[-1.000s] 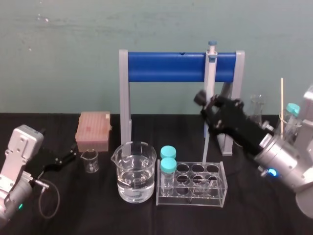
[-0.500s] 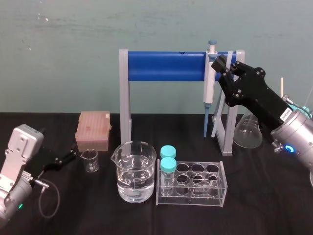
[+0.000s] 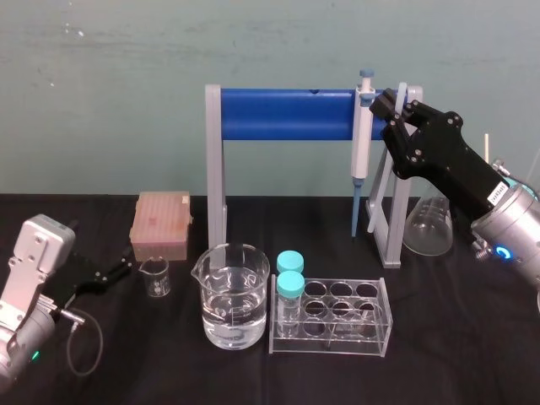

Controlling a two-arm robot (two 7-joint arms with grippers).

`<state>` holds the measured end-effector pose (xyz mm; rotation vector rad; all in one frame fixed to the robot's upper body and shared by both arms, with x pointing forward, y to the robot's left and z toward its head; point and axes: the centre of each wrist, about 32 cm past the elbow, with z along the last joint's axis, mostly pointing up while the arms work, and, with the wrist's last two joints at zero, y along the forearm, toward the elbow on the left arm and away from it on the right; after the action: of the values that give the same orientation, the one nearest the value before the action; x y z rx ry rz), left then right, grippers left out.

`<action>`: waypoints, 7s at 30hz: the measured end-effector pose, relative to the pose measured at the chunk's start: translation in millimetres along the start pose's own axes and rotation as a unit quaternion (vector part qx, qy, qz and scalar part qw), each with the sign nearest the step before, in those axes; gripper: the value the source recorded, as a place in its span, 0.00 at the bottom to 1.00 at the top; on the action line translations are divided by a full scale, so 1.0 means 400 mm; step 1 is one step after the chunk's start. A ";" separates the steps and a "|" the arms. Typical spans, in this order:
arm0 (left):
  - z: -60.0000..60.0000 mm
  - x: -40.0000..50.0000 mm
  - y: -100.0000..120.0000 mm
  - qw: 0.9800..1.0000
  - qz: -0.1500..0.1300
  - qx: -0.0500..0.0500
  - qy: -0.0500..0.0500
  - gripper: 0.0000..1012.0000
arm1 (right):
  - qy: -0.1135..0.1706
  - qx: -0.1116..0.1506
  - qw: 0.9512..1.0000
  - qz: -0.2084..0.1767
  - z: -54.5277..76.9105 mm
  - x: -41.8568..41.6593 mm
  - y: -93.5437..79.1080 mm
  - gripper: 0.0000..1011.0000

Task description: Pick up the stirring rod with one hand, then place it down.

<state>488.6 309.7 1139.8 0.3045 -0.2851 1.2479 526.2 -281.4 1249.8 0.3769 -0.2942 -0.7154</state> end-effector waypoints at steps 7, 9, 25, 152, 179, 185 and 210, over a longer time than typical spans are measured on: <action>0.000 0.000 0.000 1.000 0.000 0.000 0.000 0.99 | 0.001 -0.001 1.000 0.000 -0.002 0.000 -0.001 0.07; 0.000 0.000 0.000 1.000 0.000 0.000 0.000 0.99 | 0.001 -0.001 1.000 -0.001 -0.003 0.000 -0.002 0.07; 0.000 0.000 0.000 1.000 0.000 0.000 0.000 0.99 | 0.003 -0.006 1.000 0.000 -0.003 -0.006 -0.009 0.07; 0.000 0.000 0.000 1.000 0.000 0.000 0.000 0.99 | 0.095 -0.141 0.985 0.008 -0.279 -0.054 -0.057 0.07; 0.000 0.000 0.000 1.000 0.000 0.000 0.000 0.99 | 0.093 -0.146 0.985 0.004 -0.281 -0.054 -0.058 0.19; 0.000 0.000 0.000 1.000 0.000 0.000 0.000 0.99 | 0.093 -0.145 0.985 0.004 -0.280 -0.054 -0.058 0.38; 0.000 0.000 0.000 1.000 0.000 0.000 0.000 0.99 | 0.086 -0.161 0.983 0.007 -0.257 -0.047 -0.059 0.99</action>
<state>488.6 309.6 1139.8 0.3045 -0.2850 1.2479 538.6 -260.9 1145.3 0.1272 -0.0146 -0.6989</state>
